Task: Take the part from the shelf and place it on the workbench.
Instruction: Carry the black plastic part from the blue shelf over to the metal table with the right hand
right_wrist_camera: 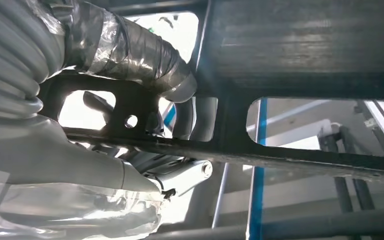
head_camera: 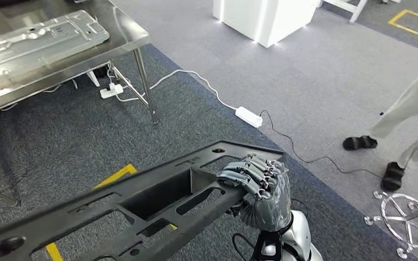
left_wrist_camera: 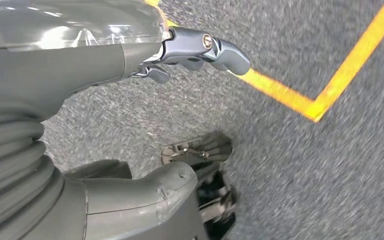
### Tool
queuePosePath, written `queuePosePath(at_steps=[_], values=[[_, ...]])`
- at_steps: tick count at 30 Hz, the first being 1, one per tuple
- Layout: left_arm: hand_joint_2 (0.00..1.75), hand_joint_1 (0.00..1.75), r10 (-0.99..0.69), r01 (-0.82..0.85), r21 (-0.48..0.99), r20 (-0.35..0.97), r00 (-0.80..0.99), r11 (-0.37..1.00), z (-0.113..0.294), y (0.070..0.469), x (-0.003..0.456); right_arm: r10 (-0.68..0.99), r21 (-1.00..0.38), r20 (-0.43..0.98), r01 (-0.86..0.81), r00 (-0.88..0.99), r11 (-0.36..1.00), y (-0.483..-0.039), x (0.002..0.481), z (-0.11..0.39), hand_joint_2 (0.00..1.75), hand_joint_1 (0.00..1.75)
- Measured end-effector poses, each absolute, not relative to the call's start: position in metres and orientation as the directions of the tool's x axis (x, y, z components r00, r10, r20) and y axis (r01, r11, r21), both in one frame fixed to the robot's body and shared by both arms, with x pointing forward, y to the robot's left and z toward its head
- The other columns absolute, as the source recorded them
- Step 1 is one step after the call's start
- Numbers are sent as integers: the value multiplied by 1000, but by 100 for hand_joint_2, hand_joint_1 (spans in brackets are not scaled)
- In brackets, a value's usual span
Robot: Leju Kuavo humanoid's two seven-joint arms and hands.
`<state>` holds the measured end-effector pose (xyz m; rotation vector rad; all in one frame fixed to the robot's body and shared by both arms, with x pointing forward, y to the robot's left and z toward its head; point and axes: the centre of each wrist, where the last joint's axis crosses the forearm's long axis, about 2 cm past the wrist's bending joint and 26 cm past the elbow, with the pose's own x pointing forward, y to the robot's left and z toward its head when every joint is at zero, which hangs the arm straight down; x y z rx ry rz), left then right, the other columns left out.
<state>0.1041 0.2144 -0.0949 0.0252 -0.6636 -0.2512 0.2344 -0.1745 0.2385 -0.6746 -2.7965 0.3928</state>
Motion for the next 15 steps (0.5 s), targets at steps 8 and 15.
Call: queuePosePath(at_steps=[8, 15], values=[[175, 0, -233, 215, 103, 603, 763, 971, -96, 214, 101, 508, -294, 178, 447, -843, 845, -191, 229, 234, 175, 175], [175, 0, -237, 211, 114, 600, 764, 971, -96, 217, 100, 528, -277, 186, 471, -829, 838, -201, 225, 233, 175, 175]])
